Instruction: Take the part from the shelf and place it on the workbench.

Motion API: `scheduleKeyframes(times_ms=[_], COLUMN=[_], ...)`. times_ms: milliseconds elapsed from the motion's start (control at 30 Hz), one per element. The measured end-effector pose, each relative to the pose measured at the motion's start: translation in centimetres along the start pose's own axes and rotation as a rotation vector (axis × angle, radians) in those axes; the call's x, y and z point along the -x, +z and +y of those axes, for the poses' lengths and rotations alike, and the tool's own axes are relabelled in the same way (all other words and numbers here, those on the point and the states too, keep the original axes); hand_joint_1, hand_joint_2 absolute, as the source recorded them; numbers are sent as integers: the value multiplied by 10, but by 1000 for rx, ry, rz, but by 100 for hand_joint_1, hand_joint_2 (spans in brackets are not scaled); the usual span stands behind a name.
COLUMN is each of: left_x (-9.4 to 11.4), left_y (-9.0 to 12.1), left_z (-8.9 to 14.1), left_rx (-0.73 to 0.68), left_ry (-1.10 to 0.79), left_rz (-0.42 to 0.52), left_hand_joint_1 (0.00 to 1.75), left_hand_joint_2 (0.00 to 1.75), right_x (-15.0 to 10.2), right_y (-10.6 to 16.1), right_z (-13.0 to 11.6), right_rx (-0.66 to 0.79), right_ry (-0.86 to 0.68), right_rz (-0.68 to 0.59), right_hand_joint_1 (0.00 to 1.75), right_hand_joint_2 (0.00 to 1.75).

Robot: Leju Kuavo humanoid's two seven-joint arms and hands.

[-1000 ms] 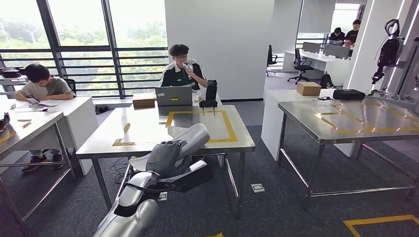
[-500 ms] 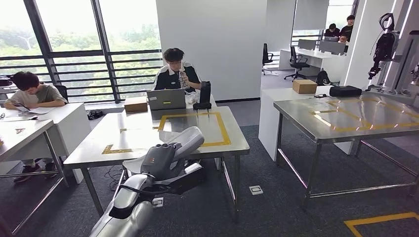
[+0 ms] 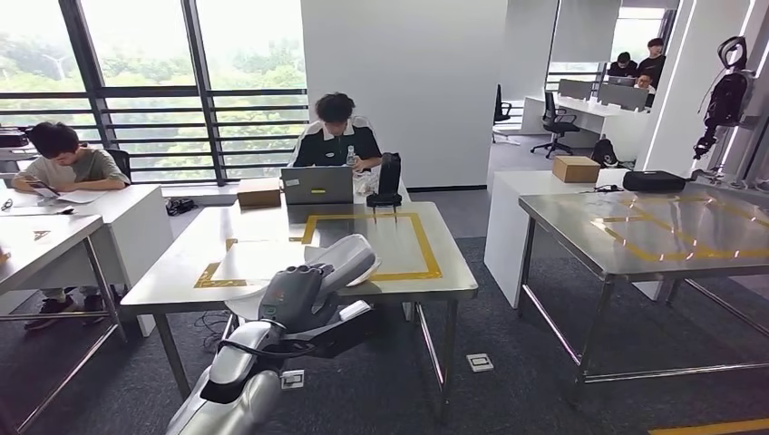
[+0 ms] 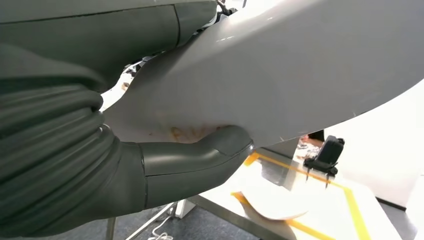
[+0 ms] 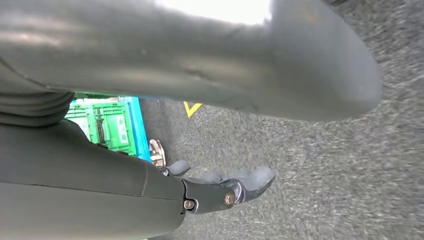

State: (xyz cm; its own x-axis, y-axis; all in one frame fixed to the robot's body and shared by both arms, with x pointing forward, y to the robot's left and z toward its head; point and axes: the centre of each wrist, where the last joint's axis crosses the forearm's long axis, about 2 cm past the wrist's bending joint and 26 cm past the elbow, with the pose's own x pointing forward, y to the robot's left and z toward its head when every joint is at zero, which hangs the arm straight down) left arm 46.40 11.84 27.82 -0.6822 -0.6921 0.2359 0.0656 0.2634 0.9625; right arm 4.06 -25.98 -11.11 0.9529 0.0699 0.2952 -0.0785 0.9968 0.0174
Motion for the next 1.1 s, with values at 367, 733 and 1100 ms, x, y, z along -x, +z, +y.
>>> scheduleKeyframes(times_ms=[367,733,1100], left_x=[1,1,-3], left_y=[0,-2,-4], left_z=[0,5,6], left_rx=[4,2,16], left_ry=[-4,-10,-3], left_rz=[-8,-9,-19], left_hand_joint_1=[175,175,175], left_hand_joint_2=[175,175,175], right_x=[1,-1,1], right_y=[0,0,0], right_z=[1,2,1], right_rx=[0,-2,1], right_ry=[0,-1,-4], right_rz=[-8,-13,-11], right_hand_joint_1=[0,0,0], right_hand_joint_2=[0,0,0])
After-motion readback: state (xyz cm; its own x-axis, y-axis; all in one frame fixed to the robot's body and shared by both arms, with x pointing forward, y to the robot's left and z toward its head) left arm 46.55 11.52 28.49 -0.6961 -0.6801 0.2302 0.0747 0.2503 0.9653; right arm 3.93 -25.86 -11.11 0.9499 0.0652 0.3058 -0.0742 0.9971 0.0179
